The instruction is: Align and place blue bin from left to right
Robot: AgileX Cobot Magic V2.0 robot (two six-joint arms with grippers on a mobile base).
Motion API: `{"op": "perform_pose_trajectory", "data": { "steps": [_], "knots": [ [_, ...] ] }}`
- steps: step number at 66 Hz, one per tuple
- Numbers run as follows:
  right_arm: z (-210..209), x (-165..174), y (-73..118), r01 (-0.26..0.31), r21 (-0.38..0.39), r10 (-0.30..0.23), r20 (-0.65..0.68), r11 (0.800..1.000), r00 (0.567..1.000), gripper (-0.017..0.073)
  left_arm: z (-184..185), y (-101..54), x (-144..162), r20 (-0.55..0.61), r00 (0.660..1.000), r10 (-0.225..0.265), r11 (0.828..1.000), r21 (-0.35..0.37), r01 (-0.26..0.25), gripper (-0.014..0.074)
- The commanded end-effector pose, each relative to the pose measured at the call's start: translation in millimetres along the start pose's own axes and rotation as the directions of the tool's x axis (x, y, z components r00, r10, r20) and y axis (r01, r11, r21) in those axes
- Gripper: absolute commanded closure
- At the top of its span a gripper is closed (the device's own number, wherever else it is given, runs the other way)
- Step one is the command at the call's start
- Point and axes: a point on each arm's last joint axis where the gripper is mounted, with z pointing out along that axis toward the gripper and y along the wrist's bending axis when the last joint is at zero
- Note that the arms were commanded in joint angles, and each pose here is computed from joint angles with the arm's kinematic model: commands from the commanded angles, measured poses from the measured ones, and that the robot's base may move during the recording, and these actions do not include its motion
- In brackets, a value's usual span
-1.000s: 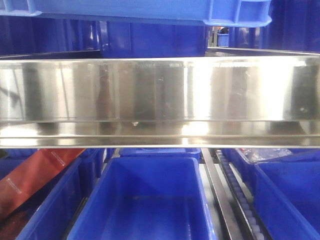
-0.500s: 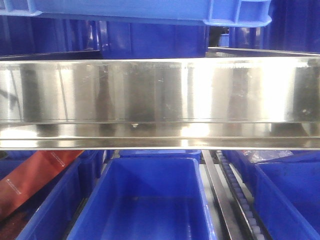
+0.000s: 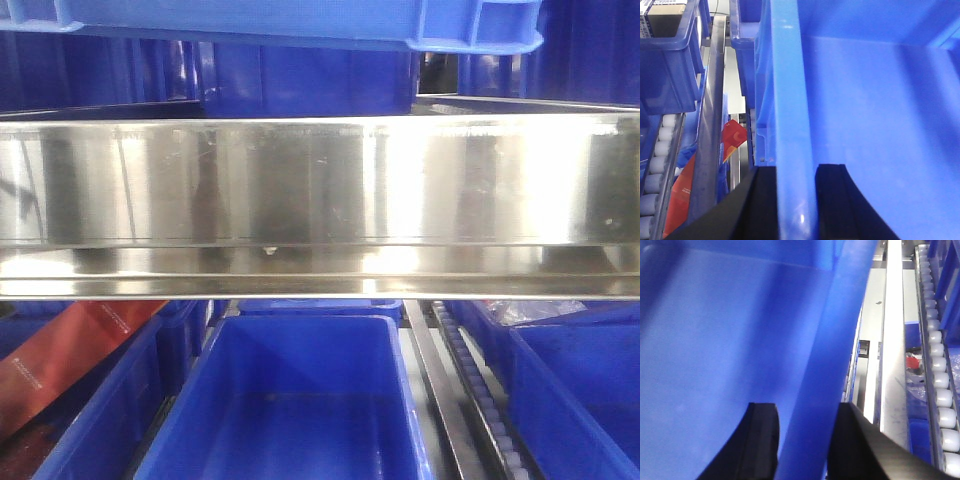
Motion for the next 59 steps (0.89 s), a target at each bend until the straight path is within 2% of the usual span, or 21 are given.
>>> {"op": "perform_pose_trajectory", "data": {
  "steps": [1,16,22,37,48,59],
  "knots": [
    [-6,-12,1.0,-0.017,-0.015,0.019,0.109,1.0,0.994,0.0629,-29,-12.9,-39,0.382,0.921,-0.073,0.991,0.135,0.023,0.0705],
    [-6,-12,1.1,-0.017,-0.016,0.019,0.115,1.0,0.993,0.0629,-29,-12.9,-39,0.382,0.921,-0.073,0.991,0.135,0.023,0.0705],
    [-6,-13,1.2,-0.017,-0.018,0.019,0.125,1.0,0.992,0.0629,-28,-12.6,-36,0.351,0.934,-0.069,0.991,0.13,0.025,0.0705],
    [-6,-13,-0.9,-0.02,-0.012,0.021,0.12,1.0,0.993,0.0629,-7,-4.4,-17,0.15,0.987,-0.058,0.996,0.081,0.047,0.0705],
    [12,-10,-7.7,-0.029,0.006,0.028,0.093,1.0,0.995,0.0629,23,5.6,-4,0.033,0.998,-0.062,0.997,0.038,0.061,0.0705],
    [36,-3,-13.9,-0.036,0.023,0.035,0.05,0.999,0.998,0.0629,51,9.0,9,-0.052,0.997,-0.063,0.998,0.017,0.064,0.0705]
  ]
}}
